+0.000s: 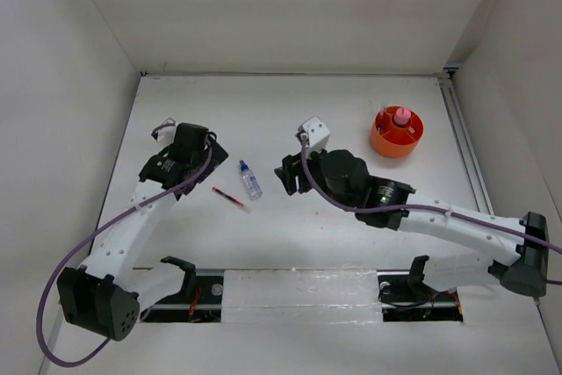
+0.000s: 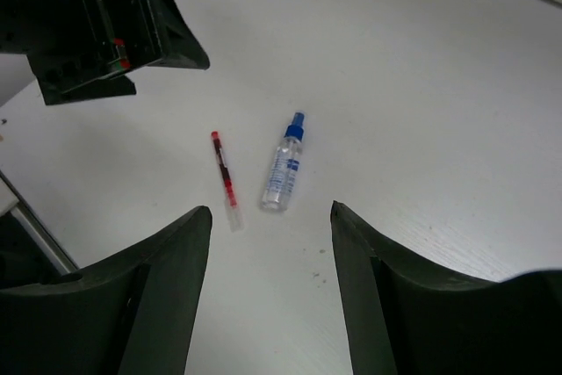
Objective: Sort the stationery into containers
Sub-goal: Pick up the pen from the center of the board.
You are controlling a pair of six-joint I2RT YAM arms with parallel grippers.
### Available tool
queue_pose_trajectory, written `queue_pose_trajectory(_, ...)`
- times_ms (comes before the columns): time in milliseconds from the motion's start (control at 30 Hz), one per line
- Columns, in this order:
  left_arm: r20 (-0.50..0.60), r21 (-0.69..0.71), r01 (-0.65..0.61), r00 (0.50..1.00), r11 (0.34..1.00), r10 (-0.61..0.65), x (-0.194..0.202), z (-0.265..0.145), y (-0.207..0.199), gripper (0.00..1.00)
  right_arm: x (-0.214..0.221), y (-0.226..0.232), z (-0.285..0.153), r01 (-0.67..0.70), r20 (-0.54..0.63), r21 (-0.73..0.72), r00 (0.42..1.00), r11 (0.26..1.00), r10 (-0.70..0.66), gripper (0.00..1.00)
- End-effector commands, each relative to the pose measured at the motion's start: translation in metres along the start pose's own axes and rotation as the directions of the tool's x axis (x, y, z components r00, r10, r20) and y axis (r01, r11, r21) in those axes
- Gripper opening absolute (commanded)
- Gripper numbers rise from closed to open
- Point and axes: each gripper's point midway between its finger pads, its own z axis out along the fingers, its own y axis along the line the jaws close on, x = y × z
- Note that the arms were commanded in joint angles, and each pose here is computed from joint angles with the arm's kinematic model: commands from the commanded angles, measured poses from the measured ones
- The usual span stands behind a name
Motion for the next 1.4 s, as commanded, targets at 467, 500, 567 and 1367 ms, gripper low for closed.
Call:
queue_pose_trajectory(467,-0.122,-0.239,0.183,0.969,0.954,-0.216,0.069,0.075,0.032,0.89,-0.008,-0.022,-0.058,-0.114,0.095,-0.001,0.989,0.994,0.113,0.63)
queue_pose_trajectory(500,-0.13,-0.256,0.173,0.969,0.951,-0.212,0.073,0.078,0.035,0.89,-0.008,-0.02,-0.058,-0.113,0.092,-0.011,0.989,0.994,0.113,0.63)
queue_pose_trajectory(567,-0.134,-0.265,0.168,0.969,0.949,-0.209,0.072,0.083,0.031,0.89,-0.008,-0.021,-0.058,-0.104,0.092,-0.01,0.99,0.995,0.104,0.63)
queue_pose_trajectory(1367,-0.214,-0.525,0.067,0.955,0.848,-0.208,0.111,0.115,0.068,0.33,-0.014,-0.021,-0.077,-0.097,0.156,-0.068,0.982,0.993,0.107,0.62)
